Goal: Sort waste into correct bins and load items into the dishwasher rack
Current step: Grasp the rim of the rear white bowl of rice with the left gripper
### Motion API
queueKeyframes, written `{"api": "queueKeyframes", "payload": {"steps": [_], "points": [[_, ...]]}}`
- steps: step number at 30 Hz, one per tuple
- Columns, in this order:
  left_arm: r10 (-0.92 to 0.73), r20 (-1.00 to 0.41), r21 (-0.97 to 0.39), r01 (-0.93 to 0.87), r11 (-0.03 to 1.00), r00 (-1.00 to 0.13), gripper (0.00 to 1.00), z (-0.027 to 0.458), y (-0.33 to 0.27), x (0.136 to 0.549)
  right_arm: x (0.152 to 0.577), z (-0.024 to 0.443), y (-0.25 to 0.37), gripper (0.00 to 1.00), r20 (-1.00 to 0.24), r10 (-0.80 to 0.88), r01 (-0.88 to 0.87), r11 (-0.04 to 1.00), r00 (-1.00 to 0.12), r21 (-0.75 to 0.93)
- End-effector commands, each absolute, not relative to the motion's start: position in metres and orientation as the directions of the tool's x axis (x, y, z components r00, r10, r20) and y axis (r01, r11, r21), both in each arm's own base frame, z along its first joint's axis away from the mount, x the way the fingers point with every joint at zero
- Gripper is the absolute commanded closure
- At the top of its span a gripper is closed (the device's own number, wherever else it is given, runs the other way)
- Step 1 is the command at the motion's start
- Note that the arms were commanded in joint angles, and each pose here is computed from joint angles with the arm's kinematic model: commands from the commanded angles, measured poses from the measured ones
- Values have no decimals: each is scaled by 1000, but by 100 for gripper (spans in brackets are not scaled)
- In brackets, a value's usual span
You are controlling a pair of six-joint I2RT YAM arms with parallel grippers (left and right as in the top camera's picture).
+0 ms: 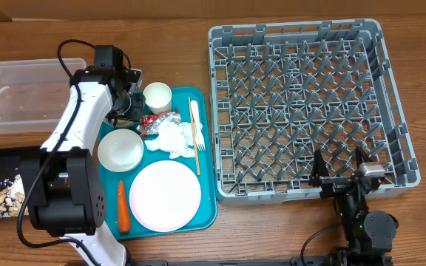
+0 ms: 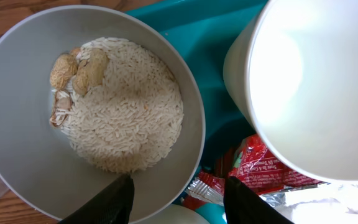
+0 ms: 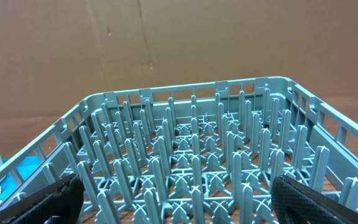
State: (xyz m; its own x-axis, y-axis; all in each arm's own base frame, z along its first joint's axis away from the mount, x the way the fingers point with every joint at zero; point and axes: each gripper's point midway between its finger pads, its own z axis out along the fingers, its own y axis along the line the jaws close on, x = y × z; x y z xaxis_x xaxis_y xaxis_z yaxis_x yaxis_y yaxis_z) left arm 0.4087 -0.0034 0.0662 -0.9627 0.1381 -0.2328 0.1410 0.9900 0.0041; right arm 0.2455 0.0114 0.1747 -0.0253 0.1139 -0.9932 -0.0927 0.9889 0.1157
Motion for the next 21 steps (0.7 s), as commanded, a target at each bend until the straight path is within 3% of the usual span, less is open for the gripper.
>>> {"api": "queueKeyframes", "payload": {"steps": [1, 21], "points": [[154, -233, 22, 153, 988, -960, 51, 64, 4, 410, 246, 173, 8, 0, -994, 107, -77, 991, -21, 108], [165, -163, 42, 161, 986, -973, 55, 38, 11, 402, 246, 173, 8, 0, -994, 107, -77, 991, -21, 108]]}}
